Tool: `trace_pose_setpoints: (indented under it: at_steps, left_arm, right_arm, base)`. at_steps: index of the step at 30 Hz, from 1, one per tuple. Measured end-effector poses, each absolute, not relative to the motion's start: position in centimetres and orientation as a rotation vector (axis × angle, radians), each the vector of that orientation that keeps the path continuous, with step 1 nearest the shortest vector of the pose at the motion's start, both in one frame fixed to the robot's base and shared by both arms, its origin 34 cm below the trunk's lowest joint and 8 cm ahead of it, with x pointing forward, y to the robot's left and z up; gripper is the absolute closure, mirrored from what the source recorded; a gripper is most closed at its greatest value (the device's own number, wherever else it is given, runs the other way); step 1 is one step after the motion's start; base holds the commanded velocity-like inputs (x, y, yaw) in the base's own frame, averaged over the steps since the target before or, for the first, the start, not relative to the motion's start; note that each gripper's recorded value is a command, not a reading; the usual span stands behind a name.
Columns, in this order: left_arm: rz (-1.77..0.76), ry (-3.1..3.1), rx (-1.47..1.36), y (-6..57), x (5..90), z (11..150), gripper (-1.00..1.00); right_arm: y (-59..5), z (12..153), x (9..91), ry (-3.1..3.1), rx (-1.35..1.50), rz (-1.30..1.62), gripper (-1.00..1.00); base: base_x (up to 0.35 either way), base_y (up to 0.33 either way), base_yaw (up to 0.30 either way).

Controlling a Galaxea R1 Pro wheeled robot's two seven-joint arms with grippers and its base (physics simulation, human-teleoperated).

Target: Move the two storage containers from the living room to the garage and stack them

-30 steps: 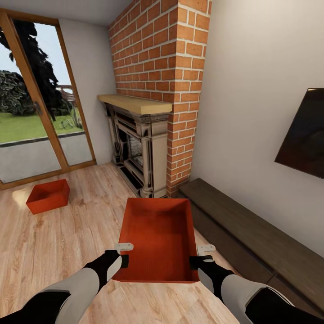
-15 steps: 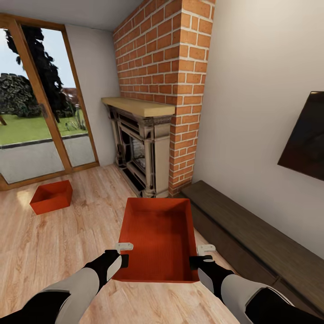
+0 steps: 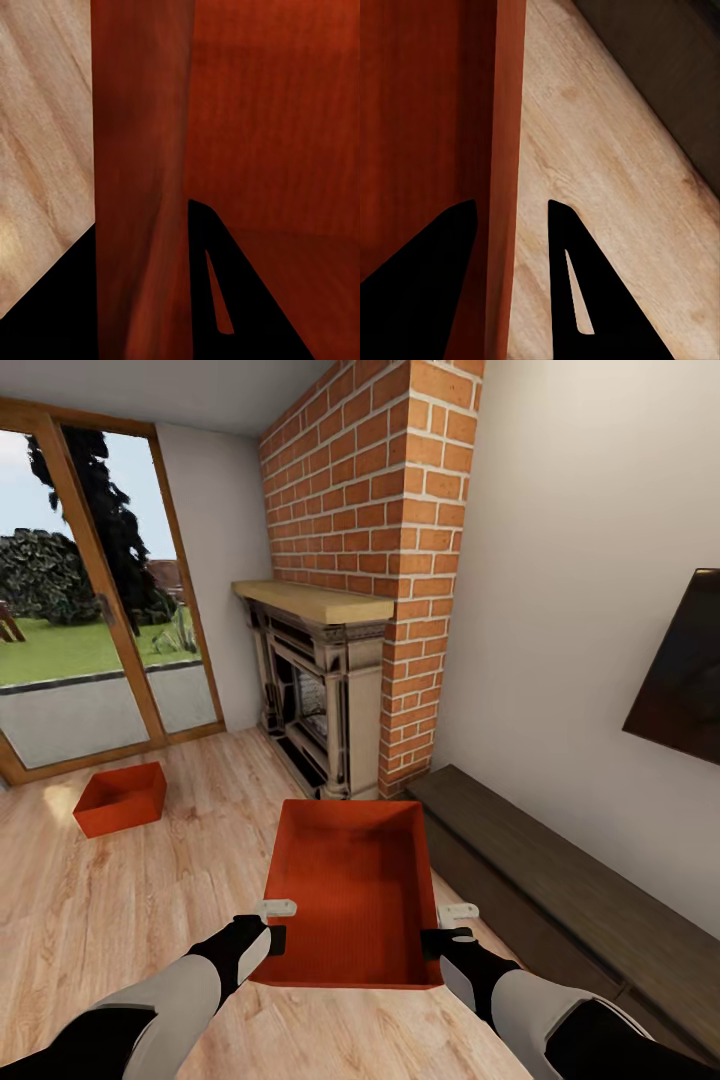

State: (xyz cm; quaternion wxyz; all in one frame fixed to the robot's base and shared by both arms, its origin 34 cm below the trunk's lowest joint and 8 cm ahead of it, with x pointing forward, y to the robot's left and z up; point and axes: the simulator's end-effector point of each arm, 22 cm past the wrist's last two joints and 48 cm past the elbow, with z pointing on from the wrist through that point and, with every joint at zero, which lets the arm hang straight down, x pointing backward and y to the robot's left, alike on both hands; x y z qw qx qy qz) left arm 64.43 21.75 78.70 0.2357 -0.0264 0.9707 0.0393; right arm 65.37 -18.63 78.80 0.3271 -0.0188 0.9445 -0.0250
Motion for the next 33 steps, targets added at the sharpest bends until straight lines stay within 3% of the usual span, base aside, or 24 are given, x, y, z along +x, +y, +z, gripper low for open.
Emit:
trace_pose_setpoints:
  at_steps: [33]
  left_arm:
    - [0.108, 2.662, -0.072, 21.8, 64.45, 78.71, 1.0]
  right_arm:
    - [-18.57, 78.81, 65.36, 2.473, -0.048, -0.065, 1.0]
  base:
    - [0.0, 0.0, 0.0]
